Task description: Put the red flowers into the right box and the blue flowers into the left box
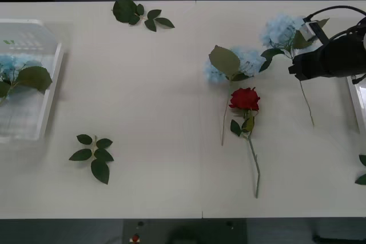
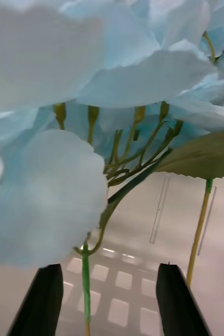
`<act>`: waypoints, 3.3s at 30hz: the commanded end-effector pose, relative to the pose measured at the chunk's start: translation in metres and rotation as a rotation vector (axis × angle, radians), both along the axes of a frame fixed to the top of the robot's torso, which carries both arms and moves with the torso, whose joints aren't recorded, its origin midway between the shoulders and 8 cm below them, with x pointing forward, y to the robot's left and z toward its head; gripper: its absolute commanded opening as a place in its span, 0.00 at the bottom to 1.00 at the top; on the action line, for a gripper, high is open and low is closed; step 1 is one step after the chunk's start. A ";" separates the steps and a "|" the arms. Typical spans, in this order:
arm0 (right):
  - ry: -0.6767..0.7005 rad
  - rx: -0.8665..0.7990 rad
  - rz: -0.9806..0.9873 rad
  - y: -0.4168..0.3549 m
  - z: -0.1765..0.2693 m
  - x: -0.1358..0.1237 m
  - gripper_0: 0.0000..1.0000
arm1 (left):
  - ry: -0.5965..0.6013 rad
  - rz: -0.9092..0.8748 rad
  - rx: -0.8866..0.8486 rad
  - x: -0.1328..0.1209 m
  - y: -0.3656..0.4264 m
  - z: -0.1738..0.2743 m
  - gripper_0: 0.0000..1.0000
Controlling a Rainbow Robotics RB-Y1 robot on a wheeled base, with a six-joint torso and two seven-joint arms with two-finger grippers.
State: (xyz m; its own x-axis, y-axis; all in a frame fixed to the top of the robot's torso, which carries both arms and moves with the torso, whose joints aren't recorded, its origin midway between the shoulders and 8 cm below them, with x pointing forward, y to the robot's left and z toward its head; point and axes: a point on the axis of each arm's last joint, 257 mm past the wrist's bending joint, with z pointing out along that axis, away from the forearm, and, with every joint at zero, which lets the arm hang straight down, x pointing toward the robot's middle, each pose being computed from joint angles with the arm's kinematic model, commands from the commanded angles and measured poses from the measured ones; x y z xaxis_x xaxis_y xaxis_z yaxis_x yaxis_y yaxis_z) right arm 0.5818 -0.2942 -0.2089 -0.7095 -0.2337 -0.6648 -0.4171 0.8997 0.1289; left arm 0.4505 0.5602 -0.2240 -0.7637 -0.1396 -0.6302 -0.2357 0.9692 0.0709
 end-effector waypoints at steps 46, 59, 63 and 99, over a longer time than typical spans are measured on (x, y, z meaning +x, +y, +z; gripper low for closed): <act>-0.393 0.949 0.599 0.340 0.249 -0.051 0.00 | -0.600 -1.015 -0.644 0.039 -0.491 0.123 1.00; -0.385 0.960 0.587 0.341 0.250 -0.050 0.00 | -0.684 -1.076 -0.567 0.048 -0.523 0.142 1.00; -0.386 0.958 0.584 0.340 0.250 -0.049 0.00 | -0.684 -1.079 -0.562 0.060 -0.532 0.146 1.00; -0.415 0.870 0.556 0.317 0.240 -0.034 0.74 | -0.641 -1.041 -0.646 0.083 -0.546 0.144 0.00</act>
State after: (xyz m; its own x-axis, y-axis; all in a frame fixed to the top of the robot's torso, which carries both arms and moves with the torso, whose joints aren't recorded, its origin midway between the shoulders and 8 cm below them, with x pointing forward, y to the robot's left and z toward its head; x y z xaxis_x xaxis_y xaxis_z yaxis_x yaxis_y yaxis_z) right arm 0.5483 0.0252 0.0107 -0.3711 0.2397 -0.8972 -0.8733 0.2384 0.4249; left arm 0.5323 0.0130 -0.0961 -0.3234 -0.0882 -0.9421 0.7809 0.5375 -0.3184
